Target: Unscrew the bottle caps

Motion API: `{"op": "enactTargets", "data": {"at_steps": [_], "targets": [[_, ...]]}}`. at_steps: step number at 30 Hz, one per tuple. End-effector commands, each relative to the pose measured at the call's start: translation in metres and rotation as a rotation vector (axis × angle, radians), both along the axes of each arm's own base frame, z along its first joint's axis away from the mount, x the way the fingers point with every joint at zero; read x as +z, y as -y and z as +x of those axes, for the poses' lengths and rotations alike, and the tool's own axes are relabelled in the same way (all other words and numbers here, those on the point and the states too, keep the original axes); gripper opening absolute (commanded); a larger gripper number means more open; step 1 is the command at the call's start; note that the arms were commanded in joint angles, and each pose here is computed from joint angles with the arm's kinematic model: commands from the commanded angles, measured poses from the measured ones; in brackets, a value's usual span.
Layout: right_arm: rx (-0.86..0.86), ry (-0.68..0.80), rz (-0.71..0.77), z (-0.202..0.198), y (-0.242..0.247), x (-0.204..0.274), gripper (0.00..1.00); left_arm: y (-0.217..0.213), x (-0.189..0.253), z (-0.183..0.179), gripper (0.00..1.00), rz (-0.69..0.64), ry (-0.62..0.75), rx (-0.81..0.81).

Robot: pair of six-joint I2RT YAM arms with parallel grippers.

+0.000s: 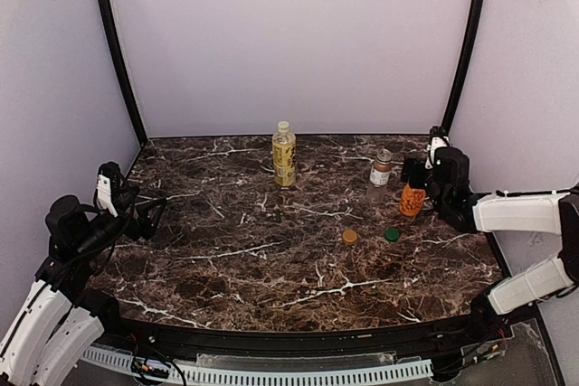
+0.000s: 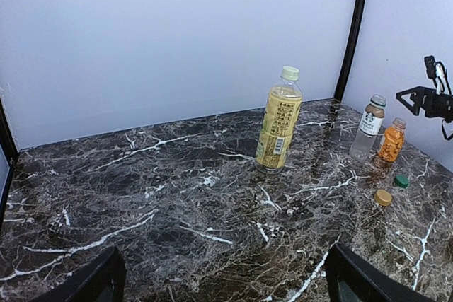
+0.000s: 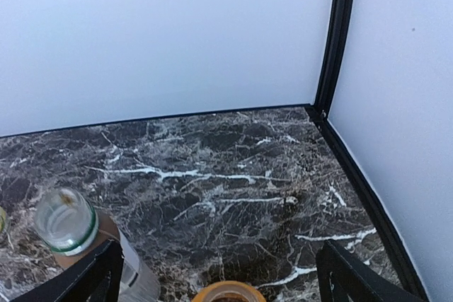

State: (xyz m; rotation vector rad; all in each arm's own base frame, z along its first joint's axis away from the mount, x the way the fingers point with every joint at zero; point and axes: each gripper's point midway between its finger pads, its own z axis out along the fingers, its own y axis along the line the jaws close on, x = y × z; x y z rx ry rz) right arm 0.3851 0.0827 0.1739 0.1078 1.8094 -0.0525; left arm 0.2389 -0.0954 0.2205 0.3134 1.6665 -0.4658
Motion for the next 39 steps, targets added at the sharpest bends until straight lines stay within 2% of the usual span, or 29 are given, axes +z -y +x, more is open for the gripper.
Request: {"op": "enactTargets", "data": {"at_steps": [1,5,7,9,14,15,18,22,25,26,30,34,39], "targets": [[-0.014,-0.029,-0.023,0.000,0.001,0.042,0.94,-0.003,-0.010,0.002,0.99,-0.005,-0.029,0.013],[-0.010,0.015,-0.006,0.001,0.000,0.090,0.92,-0.005,-0.013,0.004,0.99,-0.007,-0.033,0.027],[0.073,0.037,0.013,0.008,-0.017,0.114,0.88,-0.008,-0.015,0.005,0.99,-0.006,-0.037,0.043],[0.172,0.053,0.047,0.023,-0.042,0.144,0.85,-0.011,-0.017,0.007,0.99,-0.001,-0.038,0.065],[0.460,-0.041,0.074,0.063,-0.133,0.165,0.81,-0.027,-0.020,0.011,0.99,0.024,-0.035,0.151],[0.523,-0.054,0.070,0.066,-0.158,0.164,0.82,-0.031,-0.021,0.012,0.99,0.028,-0.039,0.169],[0.667,-0.065,0.031,0.077,-0.222,0.157,0.94,-0.049,-0.022,0.016,0.99,0.051,-0.037,0.262],[0.794,-0.093,0.002,0.086,-0.292,0.135,0.95,-0.069,-0.027,0.017,0.99,0.080,-0.051,0.357],[0.796,-0.129,-0.012,0.094,-0.323,0.116,0.95,-0.072,-0.028,0.017,0.99,0.081,-0.049,0.372],[0.768,-0.151,-0.030,0.101,-0.329,0.101,0.98,-0.072,-0.028,0.017,0.99,0.080,-0.047,0.368],[0.753,-0.168,-0.037,0.111,-0.345,0.082,0.98,-0.070,-0.028,0.017,0.99,0.071,-0.046,0.354],[0.731,-0.194,-0.039,0.116,-0.350,0.062,0.92,-0.067,-0.028,0.017,0.99,0.063,-0.047,0.338],[0.750,-0.220,-0.022,0.111,-0.355,0.049,0.73,-0.067,-0.030,0.017,0.99,0.062,-0.052,0.335]]}}
